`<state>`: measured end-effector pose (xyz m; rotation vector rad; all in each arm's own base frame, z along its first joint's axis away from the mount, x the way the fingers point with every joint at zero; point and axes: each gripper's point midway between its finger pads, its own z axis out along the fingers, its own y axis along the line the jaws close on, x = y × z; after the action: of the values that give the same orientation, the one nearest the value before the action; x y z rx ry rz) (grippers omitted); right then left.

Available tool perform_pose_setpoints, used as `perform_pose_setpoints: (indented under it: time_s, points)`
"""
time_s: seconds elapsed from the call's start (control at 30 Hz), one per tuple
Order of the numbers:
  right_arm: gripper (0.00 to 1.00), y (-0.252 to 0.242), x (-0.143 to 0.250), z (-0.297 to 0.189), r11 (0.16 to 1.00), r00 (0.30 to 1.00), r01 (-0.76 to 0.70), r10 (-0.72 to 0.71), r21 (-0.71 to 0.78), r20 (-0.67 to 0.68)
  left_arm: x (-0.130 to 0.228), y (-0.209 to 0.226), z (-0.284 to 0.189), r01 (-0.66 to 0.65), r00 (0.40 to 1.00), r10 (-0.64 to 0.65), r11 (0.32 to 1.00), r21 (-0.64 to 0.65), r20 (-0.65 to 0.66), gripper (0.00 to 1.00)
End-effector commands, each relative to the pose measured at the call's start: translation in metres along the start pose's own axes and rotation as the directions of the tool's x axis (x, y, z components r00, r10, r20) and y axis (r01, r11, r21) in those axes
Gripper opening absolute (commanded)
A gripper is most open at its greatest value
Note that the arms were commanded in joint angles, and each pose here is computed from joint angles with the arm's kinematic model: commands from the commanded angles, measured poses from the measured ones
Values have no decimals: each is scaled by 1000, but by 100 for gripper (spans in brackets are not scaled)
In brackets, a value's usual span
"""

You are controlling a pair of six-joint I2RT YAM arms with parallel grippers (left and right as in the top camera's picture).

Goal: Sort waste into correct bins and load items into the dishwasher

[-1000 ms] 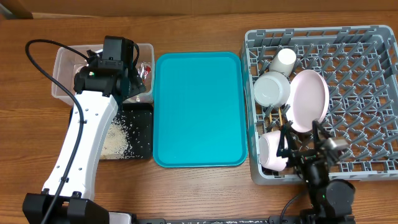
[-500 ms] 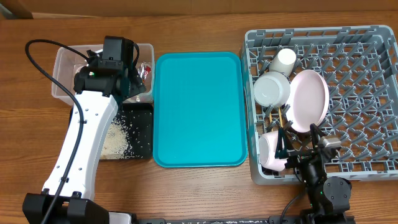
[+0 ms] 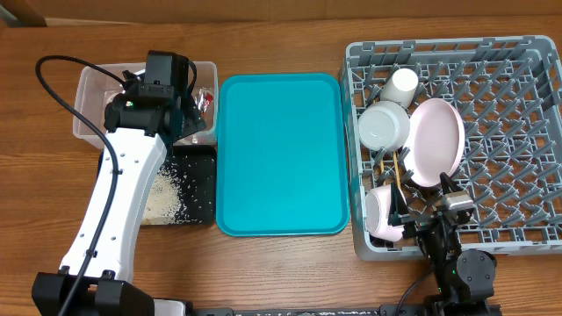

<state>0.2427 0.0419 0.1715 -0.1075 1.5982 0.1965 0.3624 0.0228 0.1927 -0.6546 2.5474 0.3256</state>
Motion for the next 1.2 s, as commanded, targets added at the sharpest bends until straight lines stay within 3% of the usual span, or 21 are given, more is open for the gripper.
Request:
perform_pose_setpoints:
  time_s: [0.0,0.97,1.17]
  points:
    - [100,1,1,0,1000,1000,17,-17,-5,7,-4,-1,-5,-11,1000,11,1000,6,16,100]
    - [100,1,1,0,1000,1000,17,-17,-5,7,-3,-2,-4,-14,1000,14,1000,6,12,100]
    - [100,1,1,0,1000,1000,17,-17,-5,7,-10,5,-29,14,997,-17,999,45,74,100]
